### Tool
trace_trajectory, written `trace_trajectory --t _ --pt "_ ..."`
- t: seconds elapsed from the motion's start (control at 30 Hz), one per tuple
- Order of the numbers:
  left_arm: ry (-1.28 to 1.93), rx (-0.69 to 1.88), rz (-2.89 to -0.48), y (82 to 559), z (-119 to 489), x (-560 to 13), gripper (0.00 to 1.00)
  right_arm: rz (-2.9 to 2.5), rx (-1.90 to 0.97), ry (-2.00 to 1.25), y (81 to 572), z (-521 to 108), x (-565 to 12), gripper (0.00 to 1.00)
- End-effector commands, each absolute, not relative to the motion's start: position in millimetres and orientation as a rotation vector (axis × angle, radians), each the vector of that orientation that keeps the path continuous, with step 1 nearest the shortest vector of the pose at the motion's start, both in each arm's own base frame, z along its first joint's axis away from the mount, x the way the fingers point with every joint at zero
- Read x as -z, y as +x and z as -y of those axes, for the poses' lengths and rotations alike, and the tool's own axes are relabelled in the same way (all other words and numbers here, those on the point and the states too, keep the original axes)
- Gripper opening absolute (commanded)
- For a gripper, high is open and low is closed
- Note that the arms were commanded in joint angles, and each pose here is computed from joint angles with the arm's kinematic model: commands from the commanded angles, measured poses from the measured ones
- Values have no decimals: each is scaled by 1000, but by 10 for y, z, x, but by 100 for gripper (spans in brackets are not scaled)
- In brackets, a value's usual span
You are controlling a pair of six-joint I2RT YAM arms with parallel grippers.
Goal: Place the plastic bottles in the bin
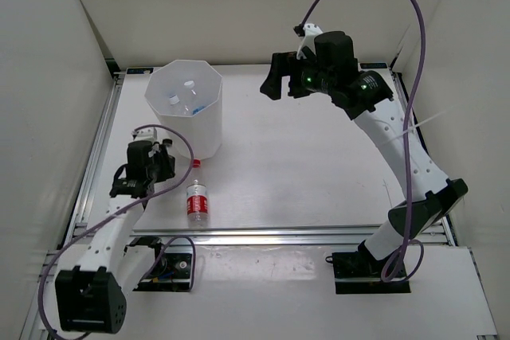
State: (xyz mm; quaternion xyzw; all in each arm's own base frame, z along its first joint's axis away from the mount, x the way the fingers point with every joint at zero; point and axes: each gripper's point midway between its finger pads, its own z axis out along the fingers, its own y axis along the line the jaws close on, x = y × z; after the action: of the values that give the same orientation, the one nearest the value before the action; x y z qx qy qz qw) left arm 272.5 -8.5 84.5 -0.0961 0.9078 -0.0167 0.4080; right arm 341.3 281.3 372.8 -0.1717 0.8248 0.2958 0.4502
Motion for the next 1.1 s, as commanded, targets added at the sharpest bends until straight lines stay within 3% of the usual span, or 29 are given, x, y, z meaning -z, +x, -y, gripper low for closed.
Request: trace_trajectory --t 0.0,0.13,0.27,0.4,0.5,0.63,0.77,0.8,0.87,1.07 --pt "-284 18 -2118 2788 -15 -1541 37 -2007 -815 -414 3332 -2868 -3854 100" --pt "-337 34 -1932 2644 -77 -2392 37 -2031 -845 -386 3353 -2921 -3772 100" --pt "-320 126 -1665 2571 -24 -3591 37 -2048 -873 -379 3353 -2966 -3721 100" --pt "-263 193 -1654 3025 129 -4160 37 -2050 -883 -387 3362 -2994 -3716 100" --pt "-214 248 -1685 3414 269 -4306 38 -2050 -889 -378 3400 -3023 -3730 100" --pt "-203 256 -1759 3792 369 -4089 38 -2034 -899 -369 3438 -3053 -3807 100" --pt "-182 252 -1803 3962 454 -3894 59 -2047 -874 -353 3447 -3013 -3746 100" --pt "-182 243 -1824 3986 486 -3804 81 -2051 -873 -352 3424 -2997 -3733 100" --pt "-182 244 -1813 3985 486 -3851 100 -2069 -854 -343 3407 -2959 -3653 100" --pt "-144 279 -1610 3504 460 -4655 100 -2145 -900 -301 3250 -2934 -3234 100"
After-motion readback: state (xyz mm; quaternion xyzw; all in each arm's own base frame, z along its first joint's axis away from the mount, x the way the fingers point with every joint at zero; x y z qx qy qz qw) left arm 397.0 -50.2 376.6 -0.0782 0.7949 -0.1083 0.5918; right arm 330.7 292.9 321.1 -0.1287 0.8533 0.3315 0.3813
